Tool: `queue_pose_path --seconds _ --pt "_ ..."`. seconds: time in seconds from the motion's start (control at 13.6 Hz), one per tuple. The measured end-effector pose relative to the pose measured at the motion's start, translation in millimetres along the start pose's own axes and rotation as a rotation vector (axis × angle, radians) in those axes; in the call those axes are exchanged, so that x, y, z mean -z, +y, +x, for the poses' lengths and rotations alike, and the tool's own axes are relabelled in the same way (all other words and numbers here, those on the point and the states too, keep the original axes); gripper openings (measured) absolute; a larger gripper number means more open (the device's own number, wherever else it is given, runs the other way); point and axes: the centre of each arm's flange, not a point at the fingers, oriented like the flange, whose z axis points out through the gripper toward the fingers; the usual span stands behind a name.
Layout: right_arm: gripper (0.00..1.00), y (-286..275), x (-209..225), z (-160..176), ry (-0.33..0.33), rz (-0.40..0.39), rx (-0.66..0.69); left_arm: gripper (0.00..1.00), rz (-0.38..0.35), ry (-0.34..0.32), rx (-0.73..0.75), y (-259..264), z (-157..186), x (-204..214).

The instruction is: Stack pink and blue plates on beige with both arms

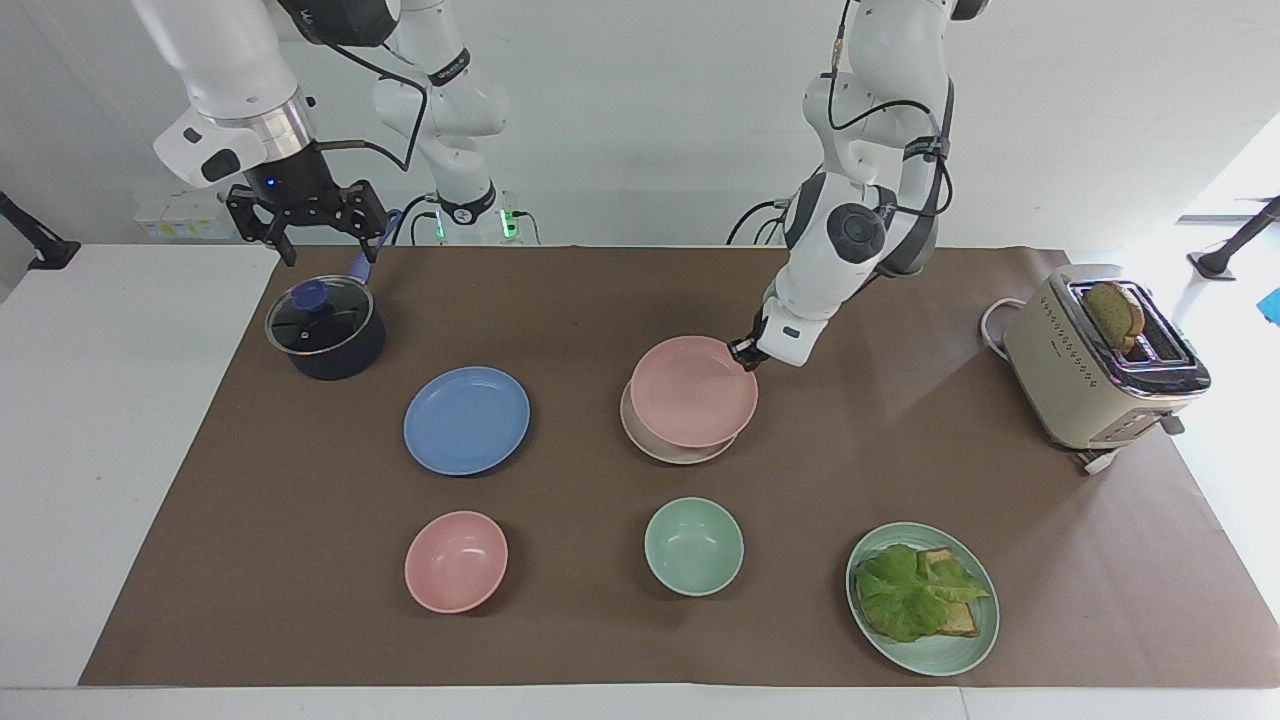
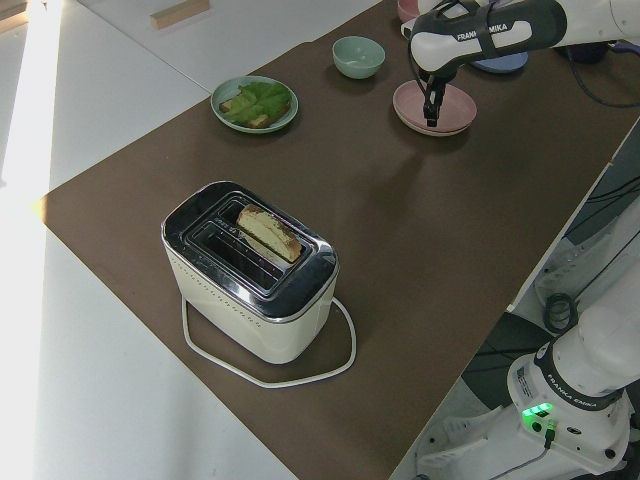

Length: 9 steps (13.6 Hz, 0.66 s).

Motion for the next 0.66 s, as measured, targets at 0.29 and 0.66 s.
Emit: queue_pose_path --seconds 0.29,0.66 --pt "1.00 0.0 0.0 0.0 0.000 0.000 0.000 0.93 -0.001 0.012 0.021 -12.0 13.4 6.5" --pt "1.00 0.0 0.0 0.0 0.000 0.000 0.000 1.00 0.085 0.106 -0.082 -88.7 90.2 105.3"
